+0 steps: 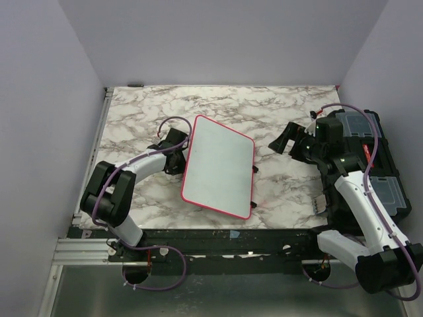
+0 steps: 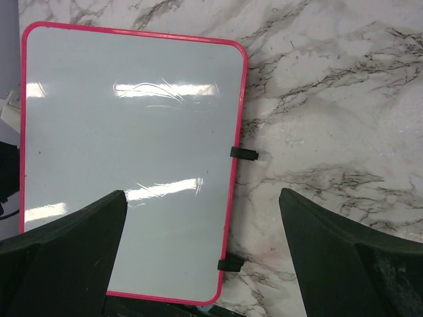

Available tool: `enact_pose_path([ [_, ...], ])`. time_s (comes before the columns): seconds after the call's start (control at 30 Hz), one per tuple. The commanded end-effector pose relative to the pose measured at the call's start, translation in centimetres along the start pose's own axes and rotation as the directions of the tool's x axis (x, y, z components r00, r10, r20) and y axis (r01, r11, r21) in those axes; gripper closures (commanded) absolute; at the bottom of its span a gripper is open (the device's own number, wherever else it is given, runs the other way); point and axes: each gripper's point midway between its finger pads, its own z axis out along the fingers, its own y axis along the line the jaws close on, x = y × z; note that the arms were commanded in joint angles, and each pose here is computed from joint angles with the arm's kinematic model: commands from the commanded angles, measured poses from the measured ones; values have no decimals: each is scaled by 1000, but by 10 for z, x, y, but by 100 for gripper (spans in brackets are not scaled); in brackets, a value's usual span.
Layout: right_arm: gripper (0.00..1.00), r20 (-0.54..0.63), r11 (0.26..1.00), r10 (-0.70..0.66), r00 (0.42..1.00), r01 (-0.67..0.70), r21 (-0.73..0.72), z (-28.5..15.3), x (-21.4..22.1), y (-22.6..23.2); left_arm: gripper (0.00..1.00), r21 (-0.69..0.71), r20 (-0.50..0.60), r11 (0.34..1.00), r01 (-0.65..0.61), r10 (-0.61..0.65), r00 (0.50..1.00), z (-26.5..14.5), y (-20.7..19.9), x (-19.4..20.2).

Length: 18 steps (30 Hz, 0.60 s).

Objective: Write a sentence on the whiteboard
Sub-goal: Pick up the whiteboard marker from the center of the board.

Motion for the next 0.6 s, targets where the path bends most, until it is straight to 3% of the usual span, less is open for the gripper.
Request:
enact_pose_path([
  [0.0, 0, -16, 1000, -18, 1000, 18, -6, 4, 5, -1, 100, -41, -45, 999, 10, -12, 999, 12, 11, 16],
  [0.27, 0, 2, 997, -30, 1000, 30, -76, -2, -3, 15, 100, 4, 48, 1000, 25, -25, 999, -23, 5, -5],
  [0.57, 0, 34, 922, -61, 998, 69, -381, -30, -13, 78, 100, 73, 226, 995, 68, -83, 971, -83, 15, -36],
])
